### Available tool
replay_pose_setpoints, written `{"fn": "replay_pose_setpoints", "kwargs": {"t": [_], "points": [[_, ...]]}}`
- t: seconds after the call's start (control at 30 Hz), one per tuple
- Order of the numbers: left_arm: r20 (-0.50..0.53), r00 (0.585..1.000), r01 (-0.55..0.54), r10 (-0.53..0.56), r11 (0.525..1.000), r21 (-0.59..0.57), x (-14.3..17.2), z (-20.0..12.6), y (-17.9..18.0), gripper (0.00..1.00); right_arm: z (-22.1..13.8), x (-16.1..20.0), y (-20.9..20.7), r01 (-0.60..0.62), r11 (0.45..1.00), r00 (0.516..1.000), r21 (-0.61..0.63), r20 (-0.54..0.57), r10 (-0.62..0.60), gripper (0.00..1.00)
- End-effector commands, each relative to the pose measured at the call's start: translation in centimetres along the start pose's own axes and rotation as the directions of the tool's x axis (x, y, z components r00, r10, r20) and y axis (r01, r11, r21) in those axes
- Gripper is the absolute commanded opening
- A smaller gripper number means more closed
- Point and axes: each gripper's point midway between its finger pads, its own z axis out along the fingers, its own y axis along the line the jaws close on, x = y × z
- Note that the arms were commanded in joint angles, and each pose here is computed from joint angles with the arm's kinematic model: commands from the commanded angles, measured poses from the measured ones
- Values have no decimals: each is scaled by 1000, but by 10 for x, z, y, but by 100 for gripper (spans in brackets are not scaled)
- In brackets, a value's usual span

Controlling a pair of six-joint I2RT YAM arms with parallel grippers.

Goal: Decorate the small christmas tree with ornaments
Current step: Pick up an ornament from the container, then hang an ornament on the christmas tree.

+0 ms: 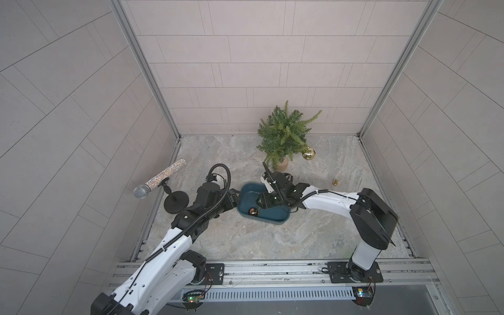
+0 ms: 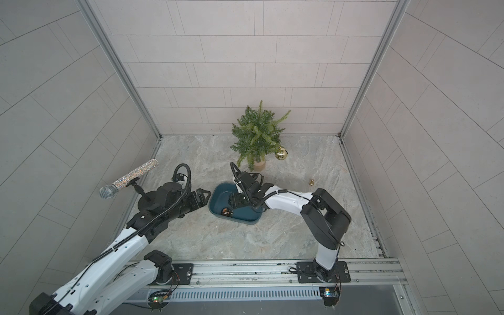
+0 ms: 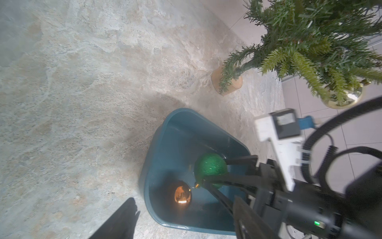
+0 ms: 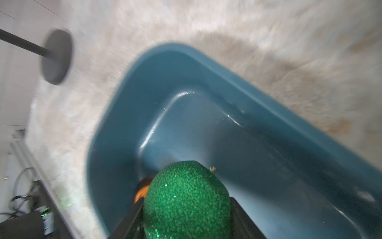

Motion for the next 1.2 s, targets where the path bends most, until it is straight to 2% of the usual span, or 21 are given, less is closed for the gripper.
{"fn": "replay_pose_setpoints", "kwargs": {"t": [0.0,0.17,0.4,0.7,0.9,1.17], "points": [[48,999,-7,3,995,103,-22,-6,-30,77,-45,-23,11,43,999,994,-27,104,-40,60],[52,999,-19,8,975,222,-32,-7,-60,76,-99,-37,12,69,997,972,-28,225,-61,60],[55,998,-26,3,912,410,-49,-6,-111,70,-169,-63,5,72,997,934,-19,353,-61,61],[86,994,-107,72,834,542,-71,-11,-180,65,-247,-112,-2,56,998,858,0,512,-48,61],[105,990,-136,90,779,612,-92,-14,-216,61,-278,-145,7,63,998,815,-12,578,-44,61],[121,985,-174,126,732,658,-110,-11,-249,56,-295,-177,20,75,997,787,-36,616,-36,61]]}}
